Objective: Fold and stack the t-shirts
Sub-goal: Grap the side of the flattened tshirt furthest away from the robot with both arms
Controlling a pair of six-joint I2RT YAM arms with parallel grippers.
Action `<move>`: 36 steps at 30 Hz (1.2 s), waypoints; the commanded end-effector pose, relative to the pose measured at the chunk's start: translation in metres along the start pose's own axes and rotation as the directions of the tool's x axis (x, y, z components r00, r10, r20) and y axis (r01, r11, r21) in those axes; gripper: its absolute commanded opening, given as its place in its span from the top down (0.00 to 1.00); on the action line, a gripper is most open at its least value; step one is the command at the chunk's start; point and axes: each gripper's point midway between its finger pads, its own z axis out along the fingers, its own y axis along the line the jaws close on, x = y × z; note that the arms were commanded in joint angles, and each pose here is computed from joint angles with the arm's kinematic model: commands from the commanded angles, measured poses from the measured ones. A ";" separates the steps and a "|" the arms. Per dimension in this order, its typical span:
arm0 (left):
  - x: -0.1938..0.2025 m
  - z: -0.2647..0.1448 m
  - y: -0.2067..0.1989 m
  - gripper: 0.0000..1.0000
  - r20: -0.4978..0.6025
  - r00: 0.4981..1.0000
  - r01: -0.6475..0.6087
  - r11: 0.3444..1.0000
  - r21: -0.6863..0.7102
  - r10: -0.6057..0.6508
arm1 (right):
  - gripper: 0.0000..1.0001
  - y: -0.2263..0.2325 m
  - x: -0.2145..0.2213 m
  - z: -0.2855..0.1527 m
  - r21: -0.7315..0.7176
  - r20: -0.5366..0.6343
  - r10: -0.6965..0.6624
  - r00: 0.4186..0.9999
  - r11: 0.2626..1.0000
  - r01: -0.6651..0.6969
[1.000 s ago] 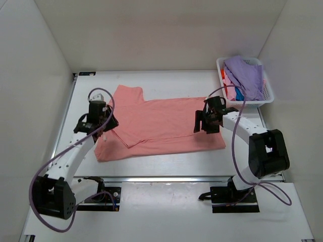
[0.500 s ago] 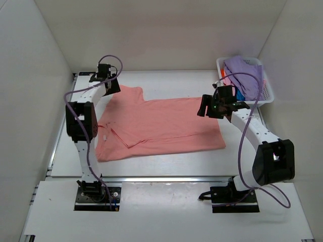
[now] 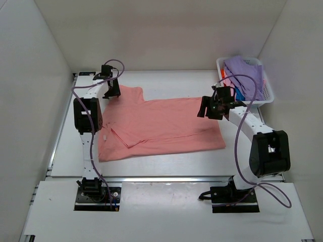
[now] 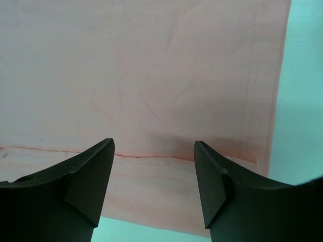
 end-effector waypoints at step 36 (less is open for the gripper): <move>0.011 -0.064 -0.028 1.00 0.050 0.998 0.031 0.976 0.215 -0.042 | 0.42 -0.065 -0.133 0.144 0.430 0.125 0.216 0.968 0.868 -0.249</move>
